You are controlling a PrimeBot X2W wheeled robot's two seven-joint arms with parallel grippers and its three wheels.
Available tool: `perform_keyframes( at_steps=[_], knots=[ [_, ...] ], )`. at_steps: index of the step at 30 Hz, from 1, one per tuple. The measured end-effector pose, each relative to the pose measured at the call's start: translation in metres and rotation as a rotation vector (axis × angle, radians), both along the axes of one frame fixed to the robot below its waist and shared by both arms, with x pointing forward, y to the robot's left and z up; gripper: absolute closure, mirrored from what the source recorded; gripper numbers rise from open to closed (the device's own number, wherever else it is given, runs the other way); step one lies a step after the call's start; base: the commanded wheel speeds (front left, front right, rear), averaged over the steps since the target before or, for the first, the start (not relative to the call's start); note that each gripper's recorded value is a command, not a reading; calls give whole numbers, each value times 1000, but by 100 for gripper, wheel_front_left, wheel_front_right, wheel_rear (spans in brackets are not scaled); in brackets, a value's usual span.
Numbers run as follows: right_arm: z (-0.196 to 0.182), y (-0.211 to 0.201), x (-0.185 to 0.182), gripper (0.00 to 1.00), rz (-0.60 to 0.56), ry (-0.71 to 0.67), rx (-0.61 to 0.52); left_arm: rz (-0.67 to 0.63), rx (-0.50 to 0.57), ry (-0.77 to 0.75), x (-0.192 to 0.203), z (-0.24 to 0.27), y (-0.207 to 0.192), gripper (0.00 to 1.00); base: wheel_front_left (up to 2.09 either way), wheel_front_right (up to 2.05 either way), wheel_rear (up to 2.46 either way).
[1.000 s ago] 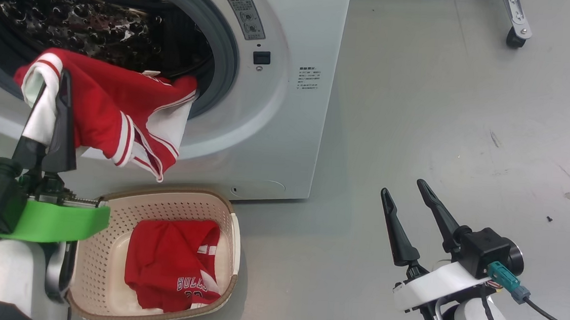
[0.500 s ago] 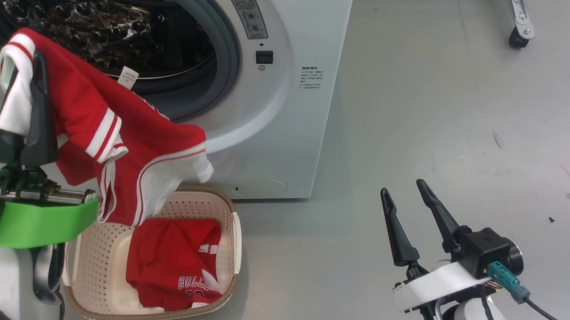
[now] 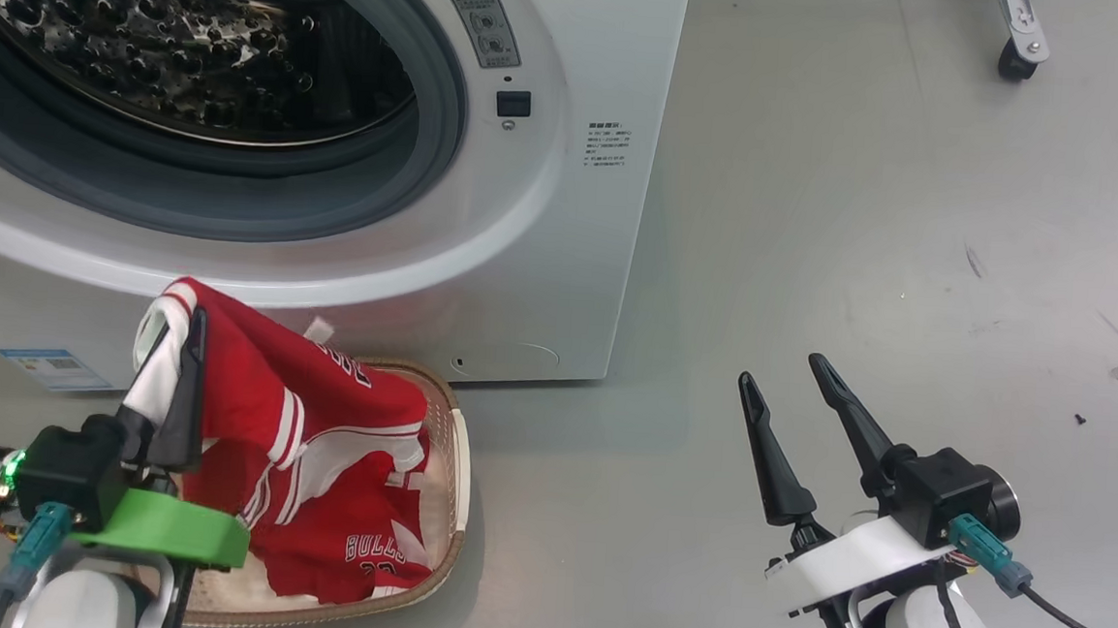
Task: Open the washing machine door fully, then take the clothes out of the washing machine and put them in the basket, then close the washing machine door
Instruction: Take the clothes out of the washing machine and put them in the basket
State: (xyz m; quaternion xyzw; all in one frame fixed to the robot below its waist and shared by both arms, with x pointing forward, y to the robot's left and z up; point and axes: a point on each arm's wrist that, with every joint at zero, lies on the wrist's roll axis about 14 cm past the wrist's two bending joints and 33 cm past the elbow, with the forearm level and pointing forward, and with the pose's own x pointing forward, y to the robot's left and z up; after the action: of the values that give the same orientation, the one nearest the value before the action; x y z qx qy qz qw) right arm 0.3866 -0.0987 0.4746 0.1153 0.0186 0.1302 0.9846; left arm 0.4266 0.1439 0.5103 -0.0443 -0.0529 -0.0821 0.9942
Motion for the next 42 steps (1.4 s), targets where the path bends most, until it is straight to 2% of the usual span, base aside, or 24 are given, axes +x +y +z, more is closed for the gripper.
perform_keyframes(
  at_steps=[17,28,34,42],
  knots=[
    [-24,-5,8,0,-8,63,-14,-78,58,450,-3,-130,-10,100,0,0,0],
    [-41,-17,20,0,-37,102,-41,-141,92,611,18,-184,-26,100,0,0,0],
    [-53,-28,23,0,-64,133,-58,-180,67,647,34,-202,-44,100,0,0,0],
    [-68,-42,22,0,-101,177,-77,-187,17,789,28,-245,-55,100,0,0,0]
  ],
)
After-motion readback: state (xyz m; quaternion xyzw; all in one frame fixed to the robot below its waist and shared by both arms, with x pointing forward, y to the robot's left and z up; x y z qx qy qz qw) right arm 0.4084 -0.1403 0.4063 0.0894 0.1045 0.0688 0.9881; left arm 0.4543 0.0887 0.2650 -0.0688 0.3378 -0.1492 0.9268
